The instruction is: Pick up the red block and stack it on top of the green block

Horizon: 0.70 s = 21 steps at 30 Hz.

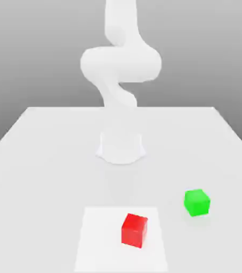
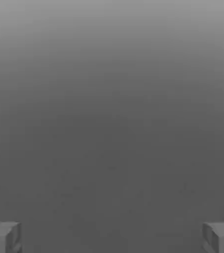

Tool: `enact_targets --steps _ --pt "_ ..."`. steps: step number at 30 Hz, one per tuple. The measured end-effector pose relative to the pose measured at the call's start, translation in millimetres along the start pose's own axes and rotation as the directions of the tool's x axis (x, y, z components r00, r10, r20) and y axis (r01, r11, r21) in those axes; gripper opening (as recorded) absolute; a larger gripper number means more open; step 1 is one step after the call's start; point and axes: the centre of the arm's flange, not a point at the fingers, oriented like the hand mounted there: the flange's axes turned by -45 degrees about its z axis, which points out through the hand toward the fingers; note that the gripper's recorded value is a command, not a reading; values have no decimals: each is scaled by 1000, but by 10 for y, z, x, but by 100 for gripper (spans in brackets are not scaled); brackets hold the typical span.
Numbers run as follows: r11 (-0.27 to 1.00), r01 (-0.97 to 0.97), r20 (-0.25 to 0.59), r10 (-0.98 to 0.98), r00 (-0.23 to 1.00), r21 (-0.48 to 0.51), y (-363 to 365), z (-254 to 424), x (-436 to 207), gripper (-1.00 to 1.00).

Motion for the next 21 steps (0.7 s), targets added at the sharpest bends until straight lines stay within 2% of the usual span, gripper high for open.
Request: enact_targets --steps 5,11,21 --pt "997 -67 171 71 983 -28 -71 1170 -323 0" --pt "987 -135 357 155 921 -82 -118 2329 -1025 0" --pt "956 -206 607 290 740 -206 -166 3579 -2685 0"
